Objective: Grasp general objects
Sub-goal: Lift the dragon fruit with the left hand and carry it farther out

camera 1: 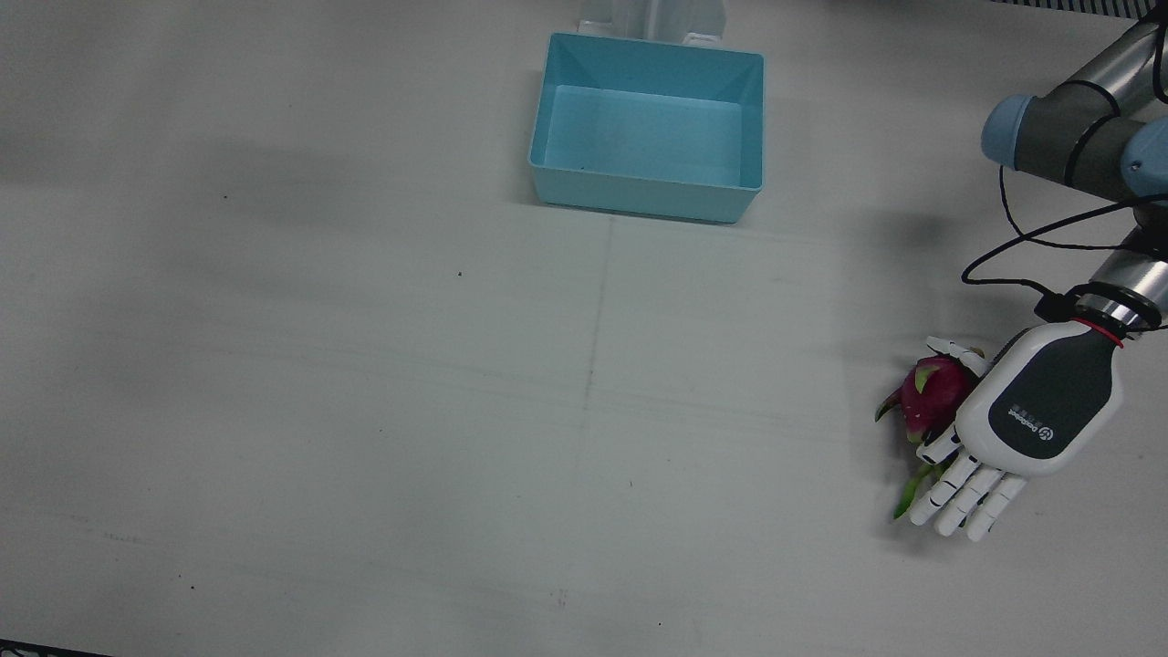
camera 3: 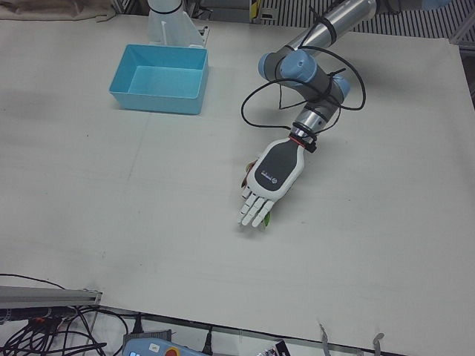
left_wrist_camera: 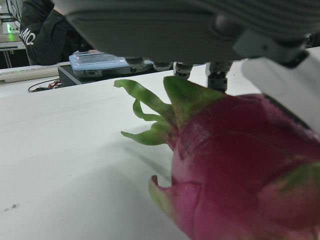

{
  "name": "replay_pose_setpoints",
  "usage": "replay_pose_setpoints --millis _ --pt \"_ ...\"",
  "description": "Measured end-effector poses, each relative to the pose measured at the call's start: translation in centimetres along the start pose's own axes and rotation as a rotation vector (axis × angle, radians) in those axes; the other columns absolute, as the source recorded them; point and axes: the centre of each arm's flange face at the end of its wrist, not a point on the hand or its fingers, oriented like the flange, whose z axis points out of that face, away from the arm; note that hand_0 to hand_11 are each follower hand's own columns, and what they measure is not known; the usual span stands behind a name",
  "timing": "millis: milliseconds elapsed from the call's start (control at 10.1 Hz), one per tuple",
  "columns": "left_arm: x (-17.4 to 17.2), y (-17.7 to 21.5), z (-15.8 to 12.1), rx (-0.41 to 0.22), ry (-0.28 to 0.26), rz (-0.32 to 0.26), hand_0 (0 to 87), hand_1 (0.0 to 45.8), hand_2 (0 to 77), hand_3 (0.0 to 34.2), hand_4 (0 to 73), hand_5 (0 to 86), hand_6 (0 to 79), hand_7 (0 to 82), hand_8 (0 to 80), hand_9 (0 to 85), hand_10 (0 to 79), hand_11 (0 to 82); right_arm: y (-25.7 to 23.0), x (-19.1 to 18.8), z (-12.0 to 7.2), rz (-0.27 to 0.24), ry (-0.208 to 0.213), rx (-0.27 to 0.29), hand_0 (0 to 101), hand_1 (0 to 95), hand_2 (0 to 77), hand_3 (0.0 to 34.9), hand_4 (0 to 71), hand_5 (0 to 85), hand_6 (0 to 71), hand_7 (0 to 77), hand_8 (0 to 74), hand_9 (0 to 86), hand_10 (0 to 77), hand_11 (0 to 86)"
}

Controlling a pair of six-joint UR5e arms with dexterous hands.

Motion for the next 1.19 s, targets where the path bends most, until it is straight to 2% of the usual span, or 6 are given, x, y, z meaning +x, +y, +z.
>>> replay_pose_setpoints --millis 397,795,993,1192 --pt "0.6 -0.2 -0.3 0.001 0.020 -0.010 48.9 0.0 20.7 0.0 15.3 66.0 1.1 13.1 1.1 1.1 0.5 0.5 0.0 0.0 0.0 0.000 -0.001 -0.001 0 5.4 1.6 0.0 0.0 0.5 0.0 0.0 0.0 0.5 0.0 0.5" --pt "6.1 -0.8 -1.2 -0.009 0.083 -0.034 48.5 0.0 22.4 0.0 15.3 66.0 1.1 13.6 1.1 1.1 0.5 0.5 0.1 0.0 0.0 0.000 0.000 -0.002 0 5.4 1.6 0.0 0.0 0.5 0.0 0.0 0.0 0.5 0.0 0.5" --pt "11.1 -0.8 -0.3 -0.084 0.119 -0.127 47.5 0.0 22.9 0.0 15.8 63.3 0.5 13.6 1.1 0.5 0.5 0.5 0.1 0.0 0.0 -0.001 0.000 -0.002 0 5.4 1.6 0.0 0.0 0.5 0.0 0.0 0.0 0.5 0.0 0.5" --pt "18.0 -1.1 1.5 -0.201 0.137 -0.236 47.3 0.0 22.9 0.0 15.8 62.7 0.5 13.6 1.1 0.5 0.5 0.5 0.1 0.0 0.0 -0.001 0.000 -0.002 0 5.4 1.6 0.0 0.0 0.5 0.0 0.0 0.0 0.5 0.0 0.5"
